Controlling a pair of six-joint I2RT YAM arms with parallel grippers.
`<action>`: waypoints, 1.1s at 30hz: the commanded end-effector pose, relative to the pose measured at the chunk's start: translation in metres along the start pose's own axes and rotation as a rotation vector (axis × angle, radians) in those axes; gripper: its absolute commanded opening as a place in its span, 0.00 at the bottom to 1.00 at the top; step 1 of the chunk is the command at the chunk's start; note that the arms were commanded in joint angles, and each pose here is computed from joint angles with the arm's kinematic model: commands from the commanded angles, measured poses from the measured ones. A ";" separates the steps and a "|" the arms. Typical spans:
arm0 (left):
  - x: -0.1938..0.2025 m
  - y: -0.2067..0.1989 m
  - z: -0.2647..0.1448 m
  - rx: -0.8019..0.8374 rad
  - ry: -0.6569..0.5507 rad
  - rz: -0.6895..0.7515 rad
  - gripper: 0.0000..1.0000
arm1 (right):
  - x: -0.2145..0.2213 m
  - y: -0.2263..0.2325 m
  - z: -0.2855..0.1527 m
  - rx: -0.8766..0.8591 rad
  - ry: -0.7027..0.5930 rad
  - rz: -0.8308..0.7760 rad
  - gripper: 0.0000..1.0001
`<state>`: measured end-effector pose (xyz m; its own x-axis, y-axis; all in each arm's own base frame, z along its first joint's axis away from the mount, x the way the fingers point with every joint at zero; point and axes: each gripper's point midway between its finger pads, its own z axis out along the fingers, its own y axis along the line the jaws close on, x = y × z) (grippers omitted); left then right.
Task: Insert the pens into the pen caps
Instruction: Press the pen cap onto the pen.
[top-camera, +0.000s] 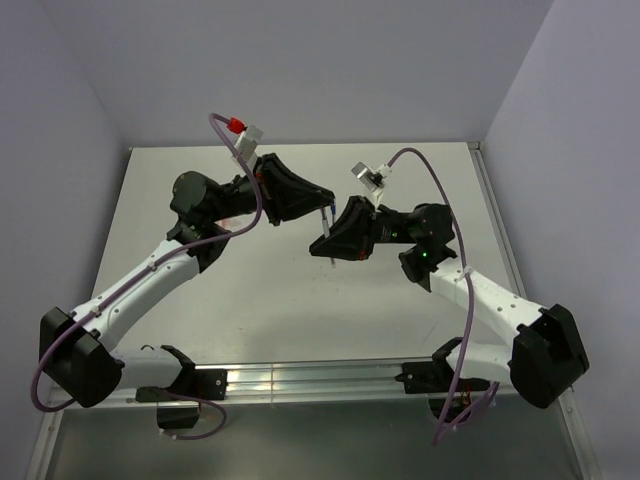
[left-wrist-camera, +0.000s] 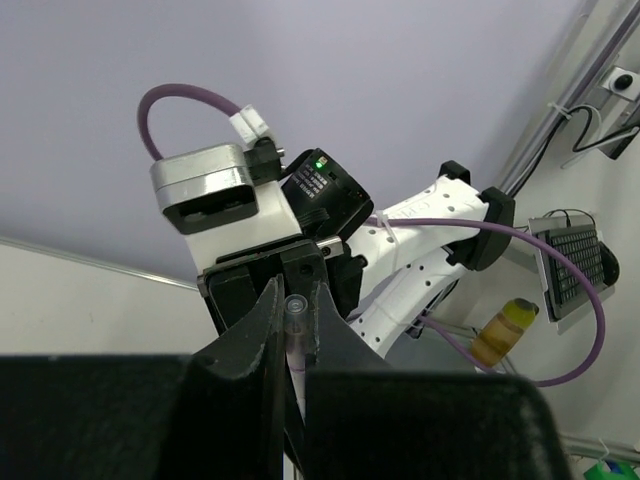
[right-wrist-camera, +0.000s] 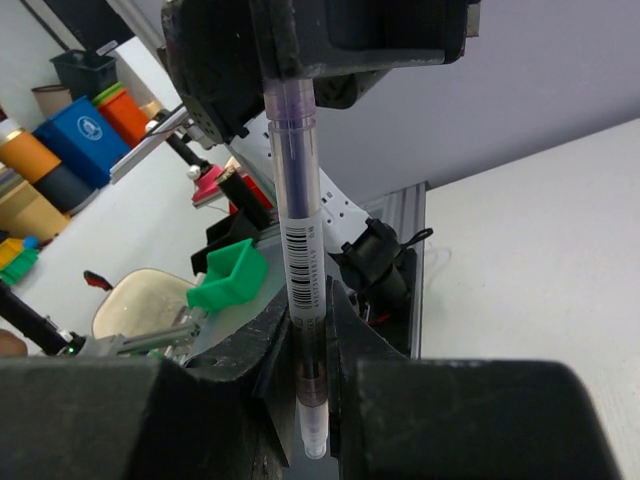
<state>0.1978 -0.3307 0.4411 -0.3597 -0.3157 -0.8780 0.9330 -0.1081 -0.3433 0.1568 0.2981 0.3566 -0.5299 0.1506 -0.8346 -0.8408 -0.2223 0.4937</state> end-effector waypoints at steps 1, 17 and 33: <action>0.051 -0.002 -0.002 0.012 0.158 -0.040 0.00 | -0.053 0.013 0.004 0.093 -0.133 -0.162 0.00; 0.085 0.015 0.010 -0.158 0.180 -0.102 0.00 | -0.094 -0.011 -0.021 0.467 -0.257 -0.322 0.00; 0.115 0.028 0.014 -0.289 0.233 -0.114 0.00 | -0.121 -0.010 -0.023 0.608 -0.296 -0.375 0.00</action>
<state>0.2388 -0.3541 0.4247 -0.2977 -0.4095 -0.8624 0.8661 0.2642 -0.4244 0.2129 0.2744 0.3341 -0.3982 0.1314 -0.9079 -0.8083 0.4177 0.4149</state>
